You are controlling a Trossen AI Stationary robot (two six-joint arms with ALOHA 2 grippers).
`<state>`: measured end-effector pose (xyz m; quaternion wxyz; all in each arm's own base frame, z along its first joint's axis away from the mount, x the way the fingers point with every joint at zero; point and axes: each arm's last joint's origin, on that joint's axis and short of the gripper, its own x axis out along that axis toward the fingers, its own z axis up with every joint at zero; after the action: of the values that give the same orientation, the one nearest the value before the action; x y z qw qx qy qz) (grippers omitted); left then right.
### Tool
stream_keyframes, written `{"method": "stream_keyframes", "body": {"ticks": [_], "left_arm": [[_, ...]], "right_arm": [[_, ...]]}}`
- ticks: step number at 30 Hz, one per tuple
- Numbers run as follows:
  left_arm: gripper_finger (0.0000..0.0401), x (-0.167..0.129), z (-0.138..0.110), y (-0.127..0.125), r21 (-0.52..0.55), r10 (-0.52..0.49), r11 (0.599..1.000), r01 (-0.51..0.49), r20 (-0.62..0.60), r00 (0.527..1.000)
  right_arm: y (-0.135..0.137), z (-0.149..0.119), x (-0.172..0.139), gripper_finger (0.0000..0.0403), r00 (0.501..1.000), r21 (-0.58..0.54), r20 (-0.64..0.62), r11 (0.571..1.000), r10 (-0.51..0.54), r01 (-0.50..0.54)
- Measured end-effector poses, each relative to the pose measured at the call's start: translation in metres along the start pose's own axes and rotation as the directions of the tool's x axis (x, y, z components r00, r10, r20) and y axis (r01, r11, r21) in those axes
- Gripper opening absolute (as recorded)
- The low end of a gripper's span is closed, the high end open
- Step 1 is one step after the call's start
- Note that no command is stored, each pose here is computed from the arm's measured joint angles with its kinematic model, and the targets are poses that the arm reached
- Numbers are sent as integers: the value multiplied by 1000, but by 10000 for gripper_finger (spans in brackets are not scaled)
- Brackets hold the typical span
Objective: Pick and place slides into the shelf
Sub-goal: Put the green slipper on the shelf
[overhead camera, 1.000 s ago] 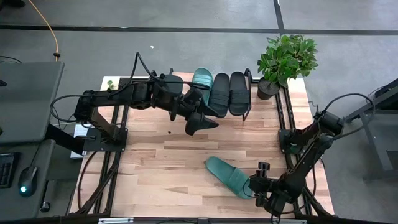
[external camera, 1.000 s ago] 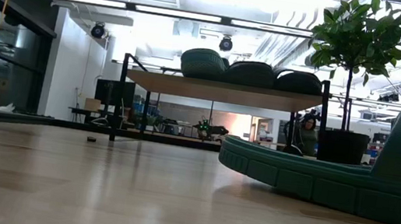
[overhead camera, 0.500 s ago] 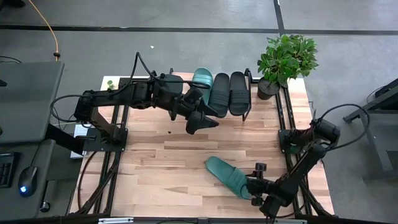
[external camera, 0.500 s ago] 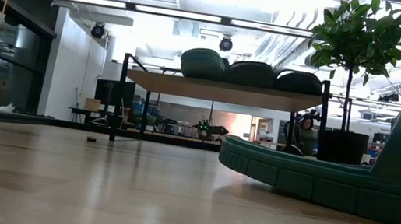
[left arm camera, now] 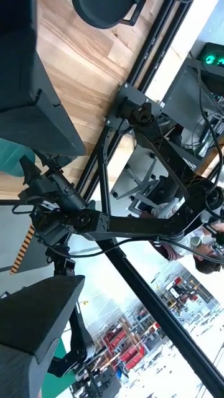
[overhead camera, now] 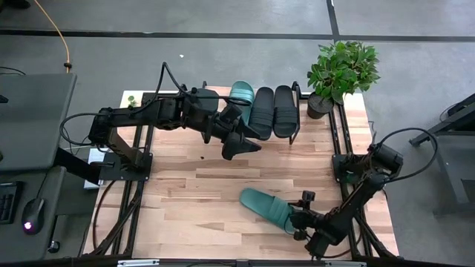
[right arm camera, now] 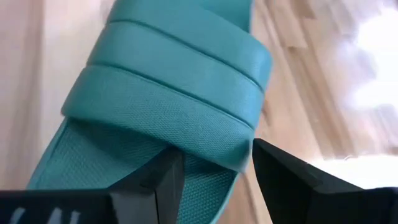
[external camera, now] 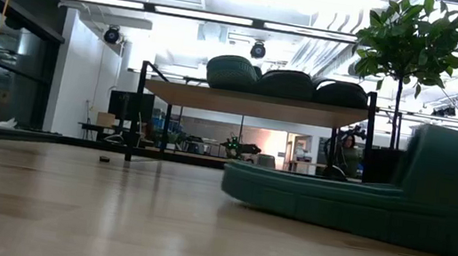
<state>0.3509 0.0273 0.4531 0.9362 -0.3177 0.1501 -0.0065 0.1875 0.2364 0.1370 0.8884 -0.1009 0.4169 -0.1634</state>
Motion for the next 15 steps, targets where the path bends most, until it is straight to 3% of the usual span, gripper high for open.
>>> {"method": "stream_keyframes", "body": {"ticks": [11, 15], "left_arm": [[308, -1, 4, 5, -18, 5, 1000, -5, 5, 1000], [308, -1, 4, 5, -18, 1, 1000, -1, 2, 1000]], "right_arm": [[-8, 12, 13, 176, 998, -31, 24, 998, -56, 57], [-8, 12, 13, 145, 998, -30, 22, 998, -54, 54]]}}
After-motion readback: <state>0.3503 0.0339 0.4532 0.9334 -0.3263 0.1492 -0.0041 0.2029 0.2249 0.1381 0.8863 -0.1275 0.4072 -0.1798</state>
